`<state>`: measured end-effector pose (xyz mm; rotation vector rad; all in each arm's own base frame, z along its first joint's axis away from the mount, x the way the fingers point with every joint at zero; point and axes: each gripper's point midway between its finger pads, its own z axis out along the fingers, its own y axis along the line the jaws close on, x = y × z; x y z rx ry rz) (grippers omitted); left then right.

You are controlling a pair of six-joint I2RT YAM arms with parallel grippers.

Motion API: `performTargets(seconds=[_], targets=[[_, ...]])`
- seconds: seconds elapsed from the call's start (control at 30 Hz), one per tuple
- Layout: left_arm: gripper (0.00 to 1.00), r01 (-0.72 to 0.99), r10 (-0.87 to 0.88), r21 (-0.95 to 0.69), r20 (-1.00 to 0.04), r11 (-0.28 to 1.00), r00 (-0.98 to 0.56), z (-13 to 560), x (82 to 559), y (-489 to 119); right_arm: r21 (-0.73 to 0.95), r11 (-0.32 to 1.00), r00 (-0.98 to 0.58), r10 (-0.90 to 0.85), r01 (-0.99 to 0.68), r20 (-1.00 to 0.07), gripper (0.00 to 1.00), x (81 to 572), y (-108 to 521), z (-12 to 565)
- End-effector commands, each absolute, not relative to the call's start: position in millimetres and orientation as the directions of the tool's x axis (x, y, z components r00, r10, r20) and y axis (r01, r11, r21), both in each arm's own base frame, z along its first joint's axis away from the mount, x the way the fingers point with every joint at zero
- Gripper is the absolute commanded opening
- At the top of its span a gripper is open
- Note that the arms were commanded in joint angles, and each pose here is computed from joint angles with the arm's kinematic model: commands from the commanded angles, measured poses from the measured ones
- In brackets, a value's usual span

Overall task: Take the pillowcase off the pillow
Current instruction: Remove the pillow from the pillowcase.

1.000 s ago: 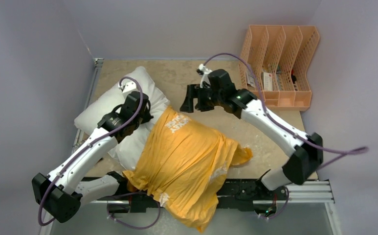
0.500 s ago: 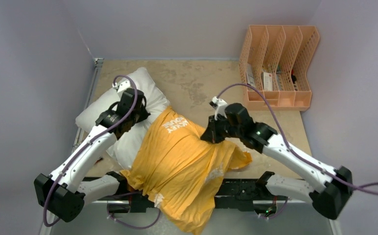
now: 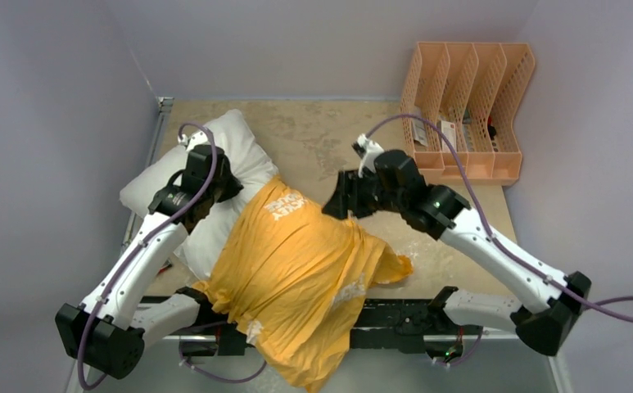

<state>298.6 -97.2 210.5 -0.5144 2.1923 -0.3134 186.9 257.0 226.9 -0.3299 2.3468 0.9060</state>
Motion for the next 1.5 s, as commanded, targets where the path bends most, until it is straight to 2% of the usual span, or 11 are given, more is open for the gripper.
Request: performTargets(seconds=[0.0, 0.1, 0.4, 0.63, 0.8, 0.93, 1.07, 1.17, 1.23, 1.37, 1.47], targets=[[0.00, -0.146, -0.467, -0.462, -0.721, 0.875, -0.512, 240.5, 296.8, -111.9, 0.574, 0.707, -0.705, 0.150, -0.413, -0.693, 0.63, 250.1, 302.9, 298.0], [0.00, -0.148, -0.475, -0.469, -0.726, 0.871, -0.497, 244.4, 295.0, -110.4, 0.613, 0.685, -0.763, 0.128, -0.394, -0.633, 0.58, 263.6, 343.7, 292.3], [0.00, -0.139, -0.481, -0.477, -0.734, 0.868, -0.481, 248.4, 294.4, -112.6, 0.517, 0.838, -0.818, 0.171, -0.173, -0.549, 0.69, 281.4, 421.5, 242.2], [0.00, -0.269, -0.499, -0.421, -0.757, 0.866, -0.422, 247.4, 298.1, -87.0, 0.372, 0.928, -0.815, 0.209, -0.008, -0.540, 0.45, 254.1, 353.1, 203.8], [0.00, -0.307, -0.518, -0.423, -0.765, 0.852, -0.383, 255.2, 309.3, -82.9, 0.451, 0.884, -0.873, 0.117, -0.126, -0.473, 0.00, 196.5, 321.6, 178.0], [0.00, -0.343, -0.527, -0.416, -0.772, 0.842, -0.356, 263.8, 316.1, -77.0, 0.397, 0.912, -0.925, 0.058, -0.105, -0.377, 0.00, 155.3, 280.9, 147.0], [0.00, -0.294, -0.526, -0.441, -0.768, 0.848, -0.365, 271.6, 319.5, -86.6, 0.417, 0.906, -0.916, 0.102, -0.076, -0.387, 0.00, 145.5, 260.1, 146.6], [0.00, -0.233, -0.531, -0.477, -0.758, 0.847, -0.380, 272.6, 315.7, -96.6, 0.471, 0.879, -0.861, 0.184, -0.072, -0.474, 0.42, 167.2, 267.5, 191.4], [0.00, -0.226, -0.537, -0.487, -0.750, 0.843, -0.385, 268.7, 309.4, -96.8, 0.502, 0.859, -0.818, 0.220, -0.095, -0.532, 0.52, 185.6, 281.2, 228.5], [0.00, -0.240, -0.538, -0.481, -0.745, 0.843, -0.395, 261.5, 299.7, -92.4, 0.526, 0.844, -0.782, 0.254, -0.109, -0.569, 0.63, 217.2, 320.4, 268.3], [0.00, -0.270, -0.546, -0.475, -0.743, 0.838, -0.388, 260.0, 297.7, -87.2, 0.538, 0.843, -0.845, 0.282, -0.008, -0.455, 0.65, 212.1, 341.9, 248.4]])
